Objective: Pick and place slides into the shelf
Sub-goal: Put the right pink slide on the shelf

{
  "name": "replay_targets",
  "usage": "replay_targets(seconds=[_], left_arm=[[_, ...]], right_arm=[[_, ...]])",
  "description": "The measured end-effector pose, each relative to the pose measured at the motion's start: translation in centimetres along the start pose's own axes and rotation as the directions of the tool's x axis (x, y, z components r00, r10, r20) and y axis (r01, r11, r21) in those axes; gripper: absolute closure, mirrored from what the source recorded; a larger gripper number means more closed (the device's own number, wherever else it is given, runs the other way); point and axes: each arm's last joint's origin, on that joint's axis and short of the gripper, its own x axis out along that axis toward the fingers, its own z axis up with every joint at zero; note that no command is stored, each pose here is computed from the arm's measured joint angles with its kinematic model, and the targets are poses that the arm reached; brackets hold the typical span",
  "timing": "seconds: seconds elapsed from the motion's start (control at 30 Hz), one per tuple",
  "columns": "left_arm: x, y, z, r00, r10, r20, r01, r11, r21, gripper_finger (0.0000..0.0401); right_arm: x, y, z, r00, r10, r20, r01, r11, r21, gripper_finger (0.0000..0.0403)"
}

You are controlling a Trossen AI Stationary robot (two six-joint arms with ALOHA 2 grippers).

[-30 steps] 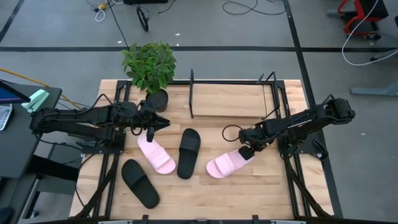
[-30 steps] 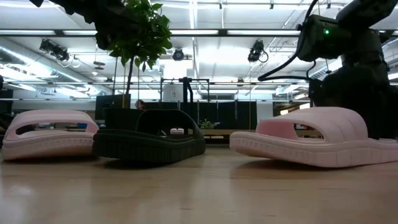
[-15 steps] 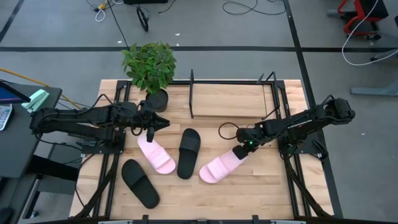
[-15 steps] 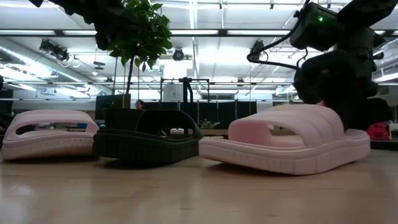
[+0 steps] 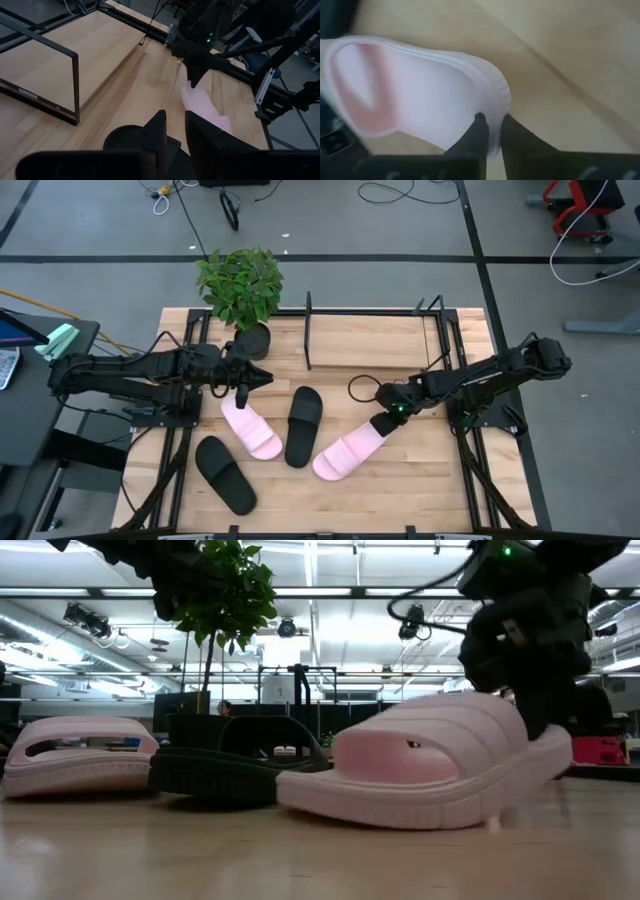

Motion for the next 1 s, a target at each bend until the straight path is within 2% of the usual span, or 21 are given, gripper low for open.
replay_targets(seconds=[0.13, 0.23, 0.53, 0.8, 1.0], left_arm=[[0.0, 0.0, 0.0, 1.0, 0.002, -0.004, -0.002, 1.0, 0.0, 0.033], [0.0, 0.0, -0.1, 1.0, 0.003, -0.007, -0.003, 1.0, 0.0, 0.0327], [0.0, 0.1, -0.1, 1.0, 0.006, -0.015, -0.006, 1.0, 0.017, 0.0324], [0.0, 0.1, -0.1, 1.0, 0.007, -0.014, -0.006, 1.0, 0.017, 0.0328], [0.0, 0.0, -0.1, 1.0, 0.004, -0.009, -0.004, 1.0, 0.008, 0.0319]], right_arm=[[-1.7, 1.7, 0.3, 0.998, 0.055, 0.007, -0.055, 0.998, -0.032, 0.0375], [-3.7, 2.9, 0.3, 0.998, 0.053, 0.032, -0.05, 0.996, -0.077, 0.0376], [-13.4, 5.6, 0.6, 0.976, -0.076, 0.206, 0.122, 0.968, -0.221, 0.0376], [-22.5, 6.2, 2.2, 0.884, -0.168, 0.437, 0.335, 0.879, -0.34, 0.0376], [-27.2, 5.2, 3.5, 0.818, -0.185, 0.544, 0.451, 0.793, -0.409, 0.0376]])
